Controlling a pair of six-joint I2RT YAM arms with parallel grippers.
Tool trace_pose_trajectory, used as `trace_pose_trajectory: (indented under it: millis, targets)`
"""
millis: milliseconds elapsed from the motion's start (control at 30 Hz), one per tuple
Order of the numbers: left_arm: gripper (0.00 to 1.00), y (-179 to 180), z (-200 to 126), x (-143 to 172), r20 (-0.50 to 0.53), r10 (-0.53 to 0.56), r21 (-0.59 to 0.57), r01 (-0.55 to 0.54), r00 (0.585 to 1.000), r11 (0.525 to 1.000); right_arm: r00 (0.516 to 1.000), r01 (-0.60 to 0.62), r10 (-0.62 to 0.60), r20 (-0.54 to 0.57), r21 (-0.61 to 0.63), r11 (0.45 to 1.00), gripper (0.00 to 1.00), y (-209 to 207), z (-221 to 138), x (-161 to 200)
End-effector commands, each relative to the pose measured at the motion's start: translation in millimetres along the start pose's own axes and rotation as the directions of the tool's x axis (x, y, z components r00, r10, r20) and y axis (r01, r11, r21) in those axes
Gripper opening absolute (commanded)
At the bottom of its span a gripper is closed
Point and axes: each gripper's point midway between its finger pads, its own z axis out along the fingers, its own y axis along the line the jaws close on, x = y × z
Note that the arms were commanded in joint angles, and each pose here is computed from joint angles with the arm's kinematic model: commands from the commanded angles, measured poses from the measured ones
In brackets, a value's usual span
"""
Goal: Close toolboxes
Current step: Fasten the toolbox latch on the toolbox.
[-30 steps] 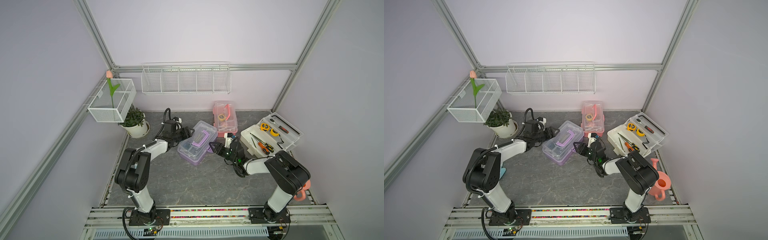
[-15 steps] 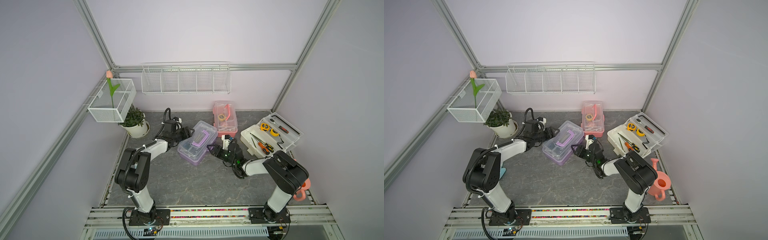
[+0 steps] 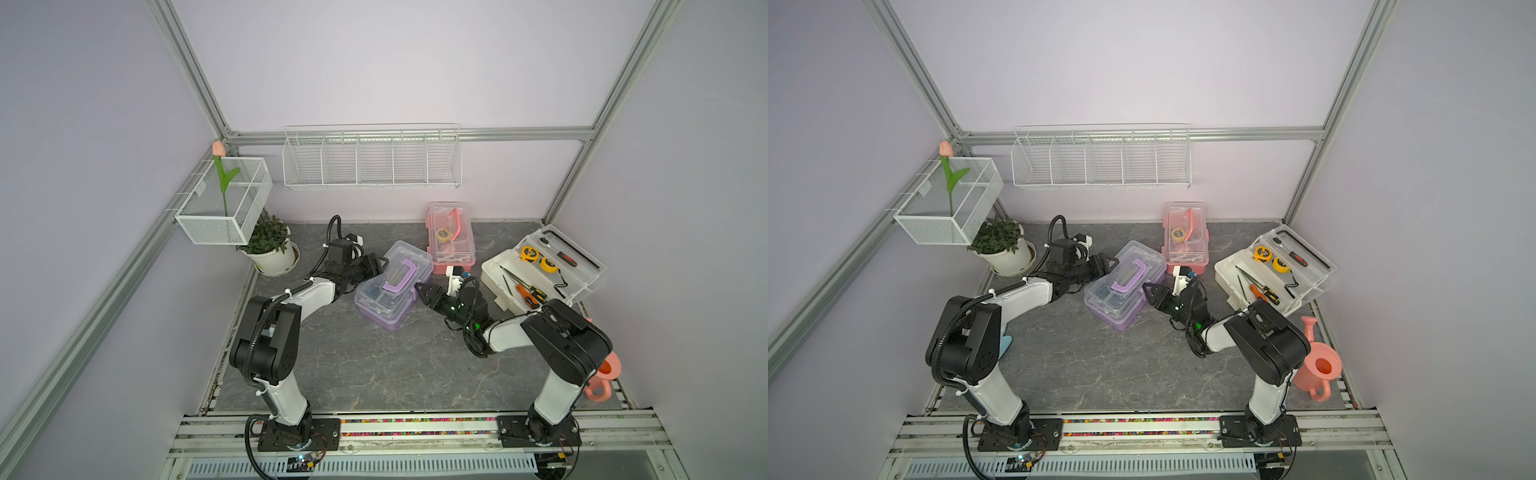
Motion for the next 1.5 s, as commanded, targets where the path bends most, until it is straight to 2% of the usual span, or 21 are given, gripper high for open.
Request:
trace_pose_trajectory:
  millis: [0, 200, 400, 633, 933, 1000, 1200, 1467]
  targets:
    - [0.70, 4.1, 7.2, 13.4, -0.060, -0.012, -0.015, 0.011, 0.998, 1.000, 1.000, -0.031, 0.030, -0.006, -0.048, 0.998, 0.52, 9.6, 4.2, 2.4]
    - [0.70, 4.2, 8.8, 14.0, -0.068, -0.013, -0.014, 0.012, 0.998, 1.000, 0.997, -0.074, 0.074, -0.009, -0.016, 0.997, 0.41, -5.0, 4.0, 8.8]
    - [0.70, 5.3, 9.0, 16.0, -0.075, -0.010, -0.019, 0.008, 0.997, 1.000, 0.997, -0.080, 0.080, -0.015, 0.012, 0.997, 0.41, -10.7, 5.9, 9.8]
    - [0.70, 9.1, 15.4, 22.2, -0.104, -0.014, -0.011, 0.013, 0.994, 1.000, 0.997, -0.080, 0.081, -0.021, 0.025, 0.996, 0.54, -14.4, 7.1, 10.9]
    - [0.70, 8.6, 13.7, 25.1, -0.121, -0.002, -0.011, 0.000, 0.993, 1.000, 0.995, -0.089, 0.092, -0.028, 0.076, 0.993, 0.57, -27.8, 6.5, 13.3]
    - [0.70, 7.9, 13.9, 25.5, -0.123, -0.001, -0.008, 0.000, 0.992, 1.000, 0.995, -0.099, 0.101, -0.025, 0.072, 0.993, 0.61, -29.8, 7.6, 13.4]
    - [0.70, 8.6, 13.5, 25.7, -0.125, 0.000, -0.010, -0.001, 0.992, 1.000, 0.996, -0.091, 0.091, -0.025, 0.029, 0.995, 0.64, -21.0, 13.2, 9.9]
    - [0.70, 7.8, 12.2, 25.3, -0.124, 0.002, -0.011, -0.003, 0.992, 1.000, 0.996, -0.088, 0.088, -0.024, 0.004, 0.996, 0.65, -19.9, 19.1, 6.9]
